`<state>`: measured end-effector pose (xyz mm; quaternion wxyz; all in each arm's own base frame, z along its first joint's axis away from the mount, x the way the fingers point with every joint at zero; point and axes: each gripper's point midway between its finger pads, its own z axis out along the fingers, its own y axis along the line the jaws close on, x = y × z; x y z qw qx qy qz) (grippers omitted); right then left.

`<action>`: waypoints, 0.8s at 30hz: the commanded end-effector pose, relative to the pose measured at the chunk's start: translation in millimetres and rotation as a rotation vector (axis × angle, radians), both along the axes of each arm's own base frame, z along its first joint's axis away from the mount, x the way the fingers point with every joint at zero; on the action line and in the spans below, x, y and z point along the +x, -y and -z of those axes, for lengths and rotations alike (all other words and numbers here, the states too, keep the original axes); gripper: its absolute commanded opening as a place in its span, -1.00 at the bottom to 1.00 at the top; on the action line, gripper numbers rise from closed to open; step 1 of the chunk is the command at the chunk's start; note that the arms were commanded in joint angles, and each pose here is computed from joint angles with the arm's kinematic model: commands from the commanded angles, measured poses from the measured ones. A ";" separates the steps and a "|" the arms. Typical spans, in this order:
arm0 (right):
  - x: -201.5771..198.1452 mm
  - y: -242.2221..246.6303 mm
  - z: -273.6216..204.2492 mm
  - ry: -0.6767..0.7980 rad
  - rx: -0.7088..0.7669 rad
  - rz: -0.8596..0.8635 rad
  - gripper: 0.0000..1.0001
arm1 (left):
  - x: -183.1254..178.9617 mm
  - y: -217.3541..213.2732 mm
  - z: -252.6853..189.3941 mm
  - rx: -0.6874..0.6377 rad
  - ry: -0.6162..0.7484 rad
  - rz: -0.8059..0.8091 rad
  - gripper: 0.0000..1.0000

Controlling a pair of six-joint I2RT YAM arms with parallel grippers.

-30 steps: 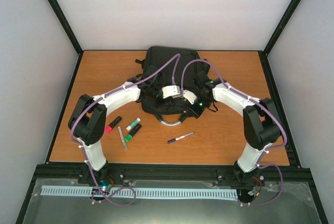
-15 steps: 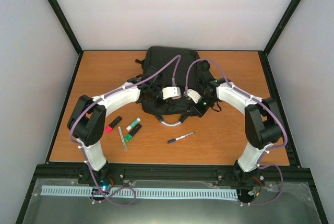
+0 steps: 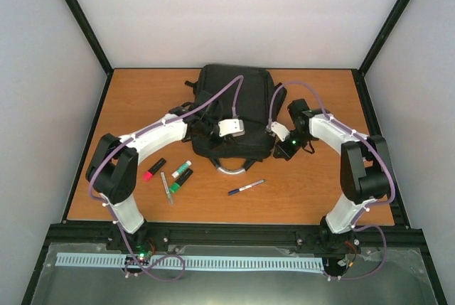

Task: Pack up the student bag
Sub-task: Zip the student bag at the center of the board.

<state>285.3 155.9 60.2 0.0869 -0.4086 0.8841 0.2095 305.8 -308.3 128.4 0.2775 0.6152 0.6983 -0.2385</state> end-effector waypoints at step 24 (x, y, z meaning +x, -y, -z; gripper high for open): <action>114.6 41.7 15.3 0.148 -0.097 0.100 -0.94 | -22.3 -16.6 -4.9 0.035 0.000 0.065 -0.98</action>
